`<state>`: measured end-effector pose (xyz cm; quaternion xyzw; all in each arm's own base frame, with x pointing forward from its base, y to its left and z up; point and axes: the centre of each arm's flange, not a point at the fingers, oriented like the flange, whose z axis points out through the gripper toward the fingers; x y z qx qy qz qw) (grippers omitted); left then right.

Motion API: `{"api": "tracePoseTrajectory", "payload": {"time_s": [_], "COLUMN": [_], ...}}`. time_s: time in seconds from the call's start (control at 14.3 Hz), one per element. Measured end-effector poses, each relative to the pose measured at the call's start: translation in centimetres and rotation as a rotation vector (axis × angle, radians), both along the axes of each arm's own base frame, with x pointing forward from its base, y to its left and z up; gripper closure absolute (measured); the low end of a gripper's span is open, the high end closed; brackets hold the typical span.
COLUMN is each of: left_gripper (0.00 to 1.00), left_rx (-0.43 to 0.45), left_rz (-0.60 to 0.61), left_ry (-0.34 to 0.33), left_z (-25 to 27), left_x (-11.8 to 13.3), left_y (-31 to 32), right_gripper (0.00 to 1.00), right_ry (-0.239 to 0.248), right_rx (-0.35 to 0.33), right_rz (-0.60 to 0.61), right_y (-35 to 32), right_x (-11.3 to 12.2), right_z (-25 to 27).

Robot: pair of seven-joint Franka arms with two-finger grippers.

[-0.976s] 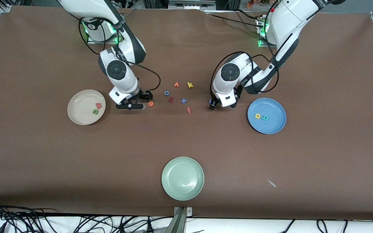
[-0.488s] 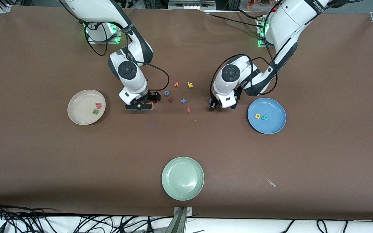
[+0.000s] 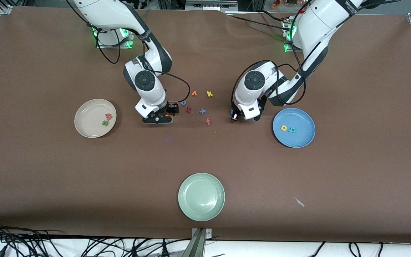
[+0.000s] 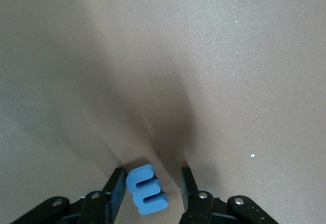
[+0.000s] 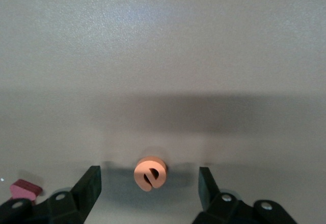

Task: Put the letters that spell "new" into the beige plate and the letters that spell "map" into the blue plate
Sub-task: 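Grasp the blue letter with the left gripper while the right reaches orange, then carry the blue letter to the blue plate while the right carries orange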

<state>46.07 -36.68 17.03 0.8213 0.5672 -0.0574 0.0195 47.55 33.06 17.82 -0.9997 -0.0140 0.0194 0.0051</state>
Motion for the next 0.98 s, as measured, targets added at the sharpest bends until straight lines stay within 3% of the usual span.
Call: {"api": "tracePoseTrajectory", "payload": {"time_s": [0.07,0.14,0.28,0.35,0.42,0.56,0.84,0.91,0.98], "left_gripper": [0.49,0.52,0.54,0.67,0.73,0.73,0.73,0.73,0.73], "left_rx": [0.000,0.000,-0.001,-0.002,0.000,0.000,0.007,0.026,0.050], "left_rz": [0.001,0.000,-0.001,-0.003,-0.004,-0.006,-0.019,-0.038,-0.063], "left_ry": [0.000,0.000,0.000,-0.001,-0.002,-0.001,0.000,0.007,0.016], "left_z": [0.0,0.0,0.1,0.2,0.3,0.3,0.3,0.6,1.0], "left_x": [-0.1,-0.2,-0.3,-0.4,-0.4,-0.5,-0.2,0.2,0.8], "left_y": [-0.1,-0.2,-0.4,-0.5,-0.6,-0.6,-0.4,0.0,0.5], "right_gripper": [0.18,0.30,0.35,0.41,0.42,0.53,0.62,0.68,0.68], "right_ry": [0.001,0.003,0.004,0.004,0.003,0.003,0.002,0.001,0.001], "right_rx": [-0.001,-0.002,-0.002,-0.002,-0.002,-0.002,-0.001,-0.001,-0.001], "right_rz": [0.000,0.001,0.001,0.001,0.000,0.000,0.000,0.000,0.000], "right_y": [0.0,0.0,0.0,0.0,0.0,0.0,0.0,0.0,0.0], "right_x": [0.0,-0.1,-0.1,-0.1,0.0,0.0,0.0,0.0,0.0], "right_z": [-0.1,-0.2,-0.3,-0.3,-0.2,-0.2,-0.2,-0.2,-0.2]}}
